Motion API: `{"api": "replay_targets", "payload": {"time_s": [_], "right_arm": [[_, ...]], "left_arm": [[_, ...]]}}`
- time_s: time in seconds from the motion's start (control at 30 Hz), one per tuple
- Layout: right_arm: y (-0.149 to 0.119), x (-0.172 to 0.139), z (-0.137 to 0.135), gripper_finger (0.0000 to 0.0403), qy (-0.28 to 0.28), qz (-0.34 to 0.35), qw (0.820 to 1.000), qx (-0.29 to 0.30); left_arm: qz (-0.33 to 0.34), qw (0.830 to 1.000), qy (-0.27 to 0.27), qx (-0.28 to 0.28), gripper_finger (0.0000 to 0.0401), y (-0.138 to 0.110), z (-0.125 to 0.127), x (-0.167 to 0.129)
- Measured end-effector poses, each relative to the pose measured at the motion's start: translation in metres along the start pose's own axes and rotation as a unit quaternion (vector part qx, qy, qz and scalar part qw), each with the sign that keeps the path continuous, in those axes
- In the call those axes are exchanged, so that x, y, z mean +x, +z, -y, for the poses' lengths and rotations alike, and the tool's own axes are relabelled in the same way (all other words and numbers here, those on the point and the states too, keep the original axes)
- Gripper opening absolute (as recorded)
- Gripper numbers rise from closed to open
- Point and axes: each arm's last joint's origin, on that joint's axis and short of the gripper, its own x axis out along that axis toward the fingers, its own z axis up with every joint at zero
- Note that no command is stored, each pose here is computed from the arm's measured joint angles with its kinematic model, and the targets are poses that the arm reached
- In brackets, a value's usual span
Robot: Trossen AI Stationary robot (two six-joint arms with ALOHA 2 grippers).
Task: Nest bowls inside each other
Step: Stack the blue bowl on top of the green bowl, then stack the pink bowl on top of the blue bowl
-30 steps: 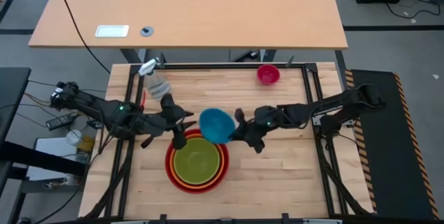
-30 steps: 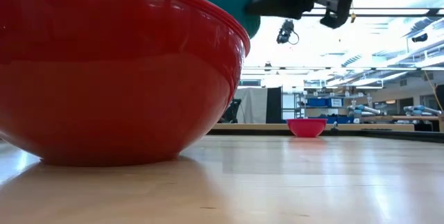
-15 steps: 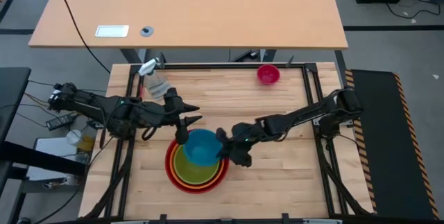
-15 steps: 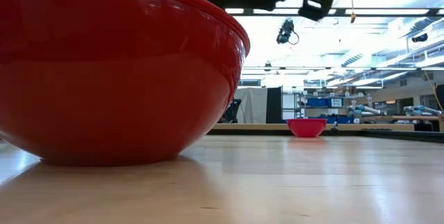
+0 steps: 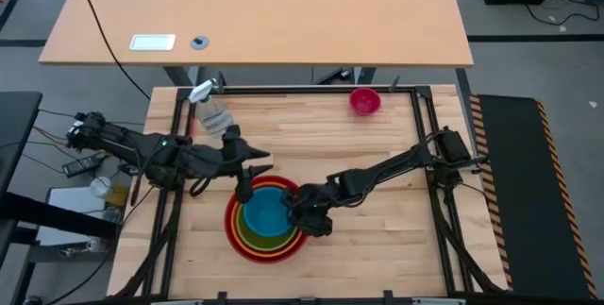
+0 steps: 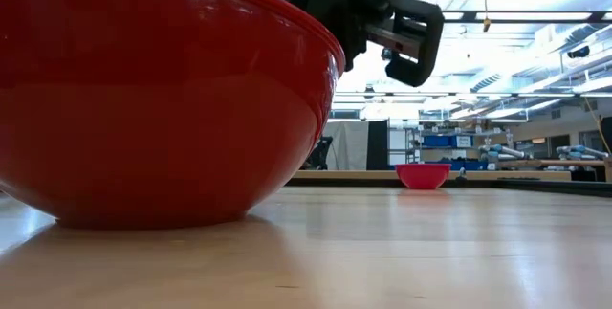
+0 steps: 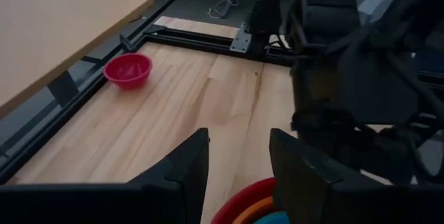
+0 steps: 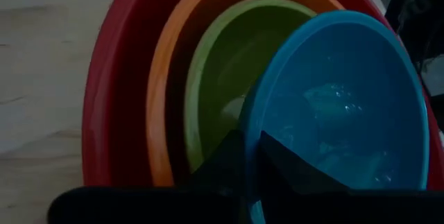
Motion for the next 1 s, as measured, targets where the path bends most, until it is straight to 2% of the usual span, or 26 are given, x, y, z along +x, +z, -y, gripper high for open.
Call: {"api": "replay_targets", "payload": {"time_s": [0.13,0.3,0.53,0.7,0.83,1.0], "right_arm": [[0.001,0.0,0.0,0.0045,0.008,0.01,1.0,0.019],[0.002,-0.002,0.0,0.0083,0.01,0.016,0.999,0.031],[0.006,-0.008,0.002,0.0145,-0.028,-0.014,0.999,0.029],[0.018,-0.034,0.014,0.0157,-0.085,-0.025,0.996,0.027],[0.011,-0.051,0.022,0.0158,-0.124,-0.085,0.987,0.046],[-0.013,-0.078,0.036,0.0158,-0.192,-0.203,0.953,0.114]], "left_arm": [[0.003,1.0,-0.001,-0.021,0.0157,0.001,0.0,0.0],[0.004,0.999,0.001,-0.038,0.0172,0.001,0.0,0.0],[0.002,0.999,0.0,-0.047,0.0202,0.001,0.0,0.0],[-0.013,0.999,-0.012,-0.037,0.0208,-0.002,0.0,0.0],[-0.018,0.999,-0.01,-0.033,0.0208,-0.003,0.0,0.0],[-0.019,0.999,-0.01,-0.033,0.0208,-0.003,0.0,0.0]]}}
